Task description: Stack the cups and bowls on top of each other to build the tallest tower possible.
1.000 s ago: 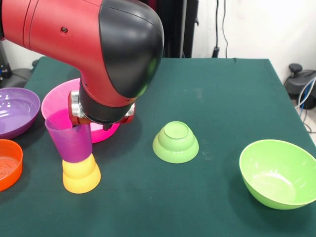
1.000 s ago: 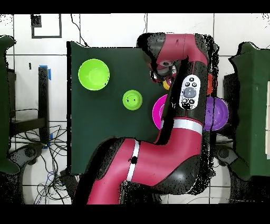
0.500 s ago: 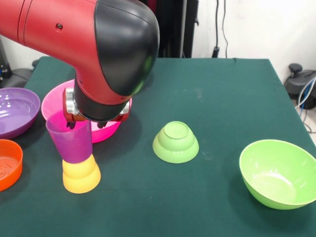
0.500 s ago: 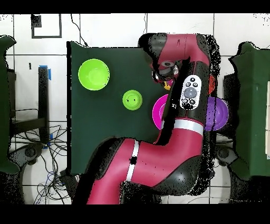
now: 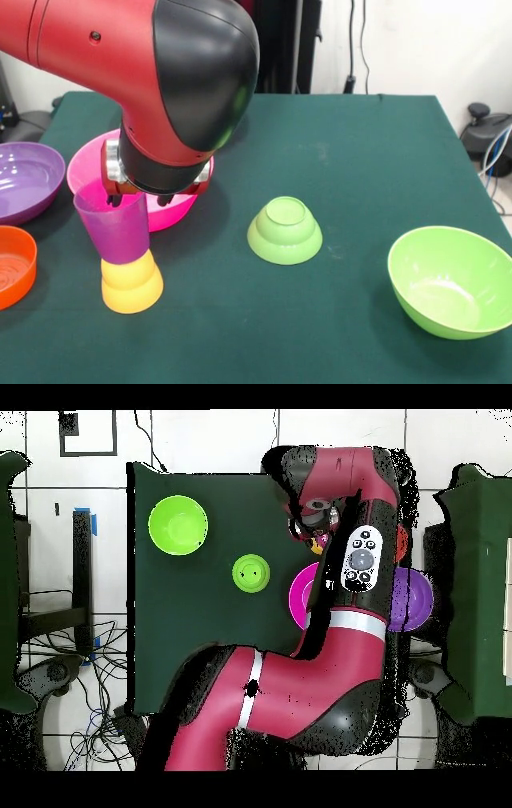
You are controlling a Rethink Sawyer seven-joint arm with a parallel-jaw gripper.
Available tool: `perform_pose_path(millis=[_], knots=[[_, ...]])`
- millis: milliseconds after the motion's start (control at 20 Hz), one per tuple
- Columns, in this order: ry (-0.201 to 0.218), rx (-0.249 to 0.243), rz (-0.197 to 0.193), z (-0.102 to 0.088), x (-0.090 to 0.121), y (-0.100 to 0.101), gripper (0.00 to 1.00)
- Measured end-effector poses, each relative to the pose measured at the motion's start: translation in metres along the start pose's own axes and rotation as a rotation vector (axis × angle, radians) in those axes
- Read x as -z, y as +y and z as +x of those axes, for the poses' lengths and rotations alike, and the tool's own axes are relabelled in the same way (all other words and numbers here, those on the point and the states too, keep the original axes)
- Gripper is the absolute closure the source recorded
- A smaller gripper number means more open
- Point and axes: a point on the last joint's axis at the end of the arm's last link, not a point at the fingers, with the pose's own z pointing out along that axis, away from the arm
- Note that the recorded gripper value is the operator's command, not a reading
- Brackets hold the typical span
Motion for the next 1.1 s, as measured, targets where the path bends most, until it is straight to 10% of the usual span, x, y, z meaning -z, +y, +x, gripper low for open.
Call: perform_pose_path(millis=[650, 1100], knots=[[-0.031, -0.015, 0.002, 0.01, 0.045, -0.002, 0.0], [0.047, -0.044, -0.055, 0.036, 0.098, -0.005, 0.0]])
